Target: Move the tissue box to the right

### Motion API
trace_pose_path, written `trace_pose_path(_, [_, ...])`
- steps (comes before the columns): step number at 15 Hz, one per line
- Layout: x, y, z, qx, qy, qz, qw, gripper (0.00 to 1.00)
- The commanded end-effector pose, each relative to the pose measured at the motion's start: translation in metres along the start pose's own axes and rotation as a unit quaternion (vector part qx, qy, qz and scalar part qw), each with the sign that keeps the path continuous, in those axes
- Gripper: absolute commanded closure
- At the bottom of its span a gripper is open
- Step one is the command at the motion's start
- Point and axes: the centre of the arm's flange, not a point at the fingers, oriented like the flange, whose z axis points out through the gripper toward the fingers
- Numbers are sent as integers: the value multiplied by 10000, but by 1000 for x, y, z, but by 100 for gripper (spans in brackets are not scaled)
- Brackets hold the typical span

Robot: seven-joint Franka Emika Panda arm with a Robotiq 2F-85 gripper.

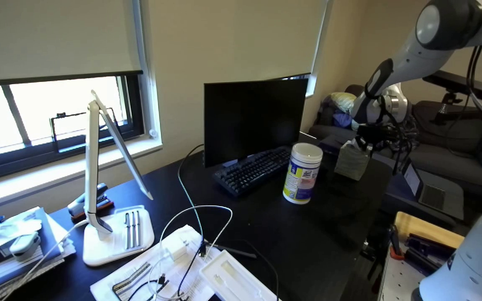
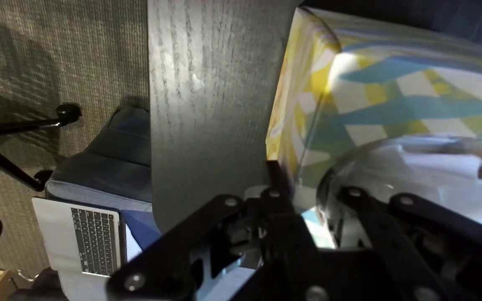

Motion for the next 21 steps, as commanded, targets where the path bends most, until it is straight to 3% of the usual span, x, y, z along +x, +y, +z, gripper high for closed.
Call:
trace_pose_path(1, [8, -2, -4, 109, -102, 105, 9998, 44])
trace_pose_path(8, [6, -4, -19, 188, -241, 92, 9995, 1])
trace_pose_path(15, [13, -8, -36, 242, -554, 181, 9980, 0])
trace_pose_path(21, [21, -39, -72, 403, -660, 206, 9968, 0])
